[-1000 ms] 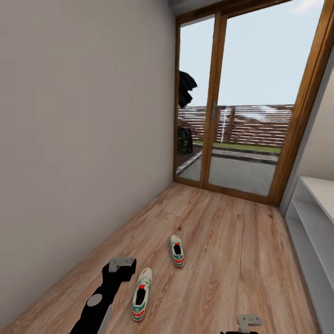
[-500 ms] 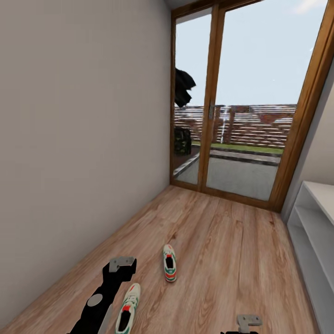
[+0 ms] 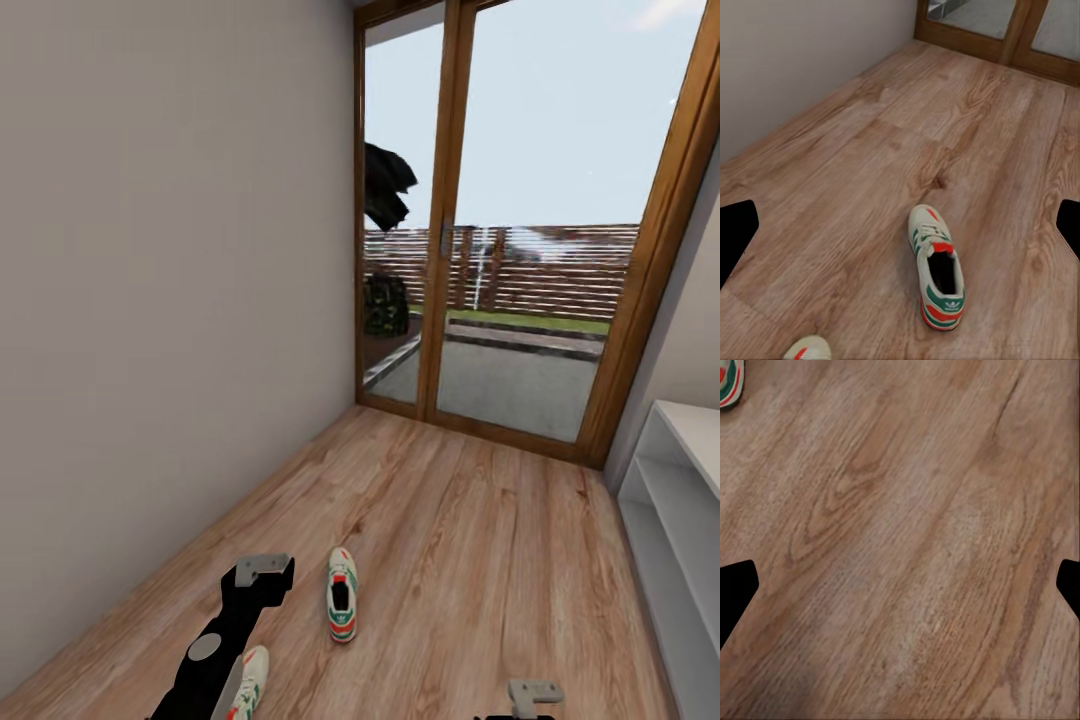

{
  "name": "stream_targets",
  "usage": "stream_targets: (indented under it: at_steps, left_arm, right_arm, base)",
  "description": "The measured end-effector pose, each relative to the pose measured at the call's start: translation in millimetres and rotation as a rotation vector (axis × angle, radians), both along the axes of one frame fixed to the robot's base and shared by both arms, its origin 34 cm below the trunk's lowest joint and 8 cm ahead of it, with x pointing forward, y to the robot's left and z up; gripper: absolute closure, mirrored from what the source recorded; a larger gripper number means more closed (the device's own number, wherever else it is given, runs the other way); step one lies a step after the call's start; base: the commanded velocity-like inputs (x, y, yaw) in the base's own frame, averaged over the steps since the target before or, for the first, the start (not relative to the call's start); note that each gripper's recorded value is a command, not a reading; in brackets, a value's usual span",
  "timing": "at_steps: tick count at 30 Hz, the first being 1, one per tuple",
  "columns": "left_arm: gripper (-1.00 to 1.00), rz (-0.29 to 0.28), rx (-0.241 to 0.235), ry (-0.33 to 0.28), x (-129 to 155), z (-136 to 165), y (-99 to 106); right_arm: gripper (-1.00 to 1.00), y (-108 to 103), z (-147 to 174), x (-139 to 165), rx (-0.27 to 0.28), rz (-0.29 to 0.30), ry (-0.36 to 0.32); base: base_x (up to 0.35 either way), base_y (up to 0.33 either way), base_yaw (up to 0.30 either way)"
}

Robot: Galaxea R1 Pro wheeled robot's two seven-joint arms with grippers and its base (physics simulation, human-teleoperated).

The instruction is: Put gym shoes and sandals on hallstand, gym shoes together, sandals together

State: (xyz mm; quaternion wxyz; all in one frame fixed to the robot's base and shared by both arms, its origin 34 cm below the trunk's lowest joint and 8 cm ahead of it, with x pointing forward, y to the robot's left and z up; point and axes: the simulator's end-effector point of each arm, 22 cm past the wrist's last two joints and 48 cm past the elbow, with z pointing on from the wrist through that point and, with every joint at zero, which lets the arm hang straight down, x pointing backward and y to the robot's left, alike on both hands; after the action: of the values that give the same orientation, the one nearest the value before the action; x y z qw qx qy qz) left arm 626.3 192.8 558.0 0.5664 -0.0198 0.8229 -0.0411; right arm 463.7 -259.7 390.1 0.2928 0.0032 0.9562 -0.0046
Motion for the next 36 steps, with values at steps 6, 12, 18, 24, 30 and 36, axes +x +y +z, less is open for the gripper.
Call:
stream_targets:
  at_steps: [6,12,18,24,30,36]
  left_arm:
    - [-1.00,0.000,0.000,0.000,0.1,-0.2,0.0]
    - [-1.00,0.000,0.001,0.000,0.1,-0.2,0.0]
    - [-1.00,0.000,0.000,0.000,0.1,-0.2,0.0]
    - [-1.00,0.000,0.000,0.002,0.0,-0.7,0.0]
    - [-1.00,0.000,0.001,0.002,-0.1,-0.9,0.2]
    - [-1.00,0.006,0.004,0.002,0.1,-1.0,3.8]
  right_arm:
    - [-1.00,-0.8,-1.3,-0.9,-0.001,0.000,0.003]
    - [-1.00,-0.1,-1.3,-0.8,0.005,0.000,0.003]
    - [-1.00,0.2,-0.9,-0.5,0.007,-0.001,0.002]
    - [-1.00,1.1,-1.2,-0.7,0.009,0.001,0.003]
    - [-1.00,2.4,-1.6,-0.9,0.008,-0.002,0.002]
    - [-1.00,2.8,-1.9,-1.2,0.010,-0.004,0.004]
  base:
    - [0.119,-0.105,0.000]
    - [0.008,-0.007,0.000]
    - [0.000,0.000,0.000]
    - [0.000,0.000,0.000]
    - [0.000,0.000,0.000]
    - [0.000,0.000,0.000]
